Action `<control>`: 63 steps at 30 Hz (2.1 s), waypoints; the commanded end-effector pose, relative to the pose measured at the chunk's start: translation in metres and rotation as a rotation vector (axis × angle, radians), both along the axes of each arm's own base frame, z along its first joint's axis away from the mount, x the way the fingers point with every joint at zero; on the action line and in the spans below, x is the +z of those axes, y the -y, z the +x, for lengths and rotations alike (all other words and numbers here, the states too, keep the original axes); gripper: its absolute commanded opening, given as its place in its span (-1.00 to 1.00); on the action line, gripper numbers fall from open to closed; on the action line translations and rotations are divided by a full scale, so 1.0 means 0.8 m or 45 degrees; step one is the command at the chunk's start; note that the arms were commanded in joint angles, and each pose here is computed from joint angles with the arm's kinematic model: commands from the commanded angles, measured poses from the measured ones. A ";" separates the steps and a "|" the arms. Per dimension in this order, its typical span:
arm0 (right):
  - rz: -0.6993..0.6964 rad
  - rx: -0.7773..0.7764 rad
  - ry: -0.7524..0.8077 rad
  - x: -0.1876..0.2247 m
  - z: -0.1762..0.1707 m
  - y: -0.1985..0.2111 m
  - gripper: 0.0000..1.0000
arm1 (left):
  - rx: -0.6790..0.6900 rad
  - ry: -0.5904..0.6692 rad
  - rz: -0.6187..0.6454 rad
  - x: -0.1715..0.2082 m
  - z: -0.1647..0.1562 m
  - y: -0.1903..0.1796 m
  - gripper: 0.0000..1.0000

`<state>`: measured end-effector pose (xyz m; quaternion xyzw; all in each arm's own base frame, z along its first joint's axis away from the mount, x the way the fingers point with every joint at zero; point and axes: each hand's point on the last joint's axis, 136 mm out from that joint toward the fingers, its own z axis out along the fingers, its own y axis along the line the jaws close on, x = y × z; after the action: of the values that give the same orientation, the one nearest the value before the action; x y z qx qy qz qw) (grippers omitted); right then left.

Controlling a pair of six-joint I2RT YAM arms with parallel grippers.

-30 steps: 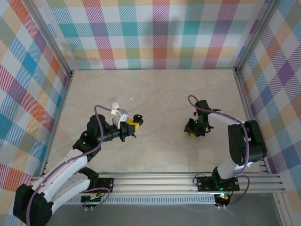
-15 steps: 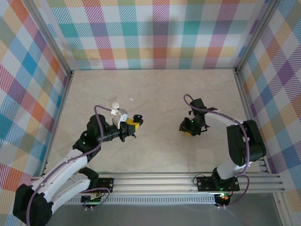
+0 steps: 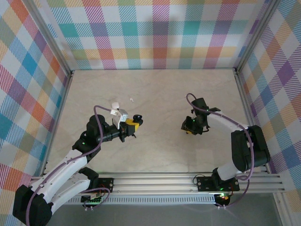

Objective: Insert wireless bluetooth earbuds into charging case

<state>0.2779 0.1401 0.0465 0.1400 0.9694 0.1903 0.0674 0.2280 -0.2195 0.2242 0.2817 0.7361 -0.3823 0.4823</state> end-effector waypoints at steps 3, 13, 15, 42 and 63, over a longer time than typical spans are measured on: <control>0.016 -0.010 -0.047 -0.013 -0.010 -0.002 -0.46 | -0.002 0.043 0.004 0.011 -0.003 -0.001 -1.00; -0.008 0.018 -0.082 -0.032 -0.020 0.002 -0.49 | -0.008 0.031 0.006 0.009 0.002 0.003 -1.00; -0.031 0.024 -0.090 -0.036 -0.020 0.004 -0.49 | -0.012 0.026 0.005 0.008 0.001 0.003 -1.00; -0.158 0.156 -0.018 -0.035 0.044 0.002 -0.31 | 0.029 0.030 0.025 0.009 -0.004 -0.007 -1.00; -0.149 0.115 0.009 -0.020 0.059 -0.001 -0.26 | 0.036 0.020 0.033 0.005 -0.001 -0.007 -1.00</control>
<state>0.3198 0.1430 0.0213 0.0820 0.9856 0.1380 0.0541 0.2275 -0.2117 0.2172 0.2699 0.7530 -0.3636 0.4774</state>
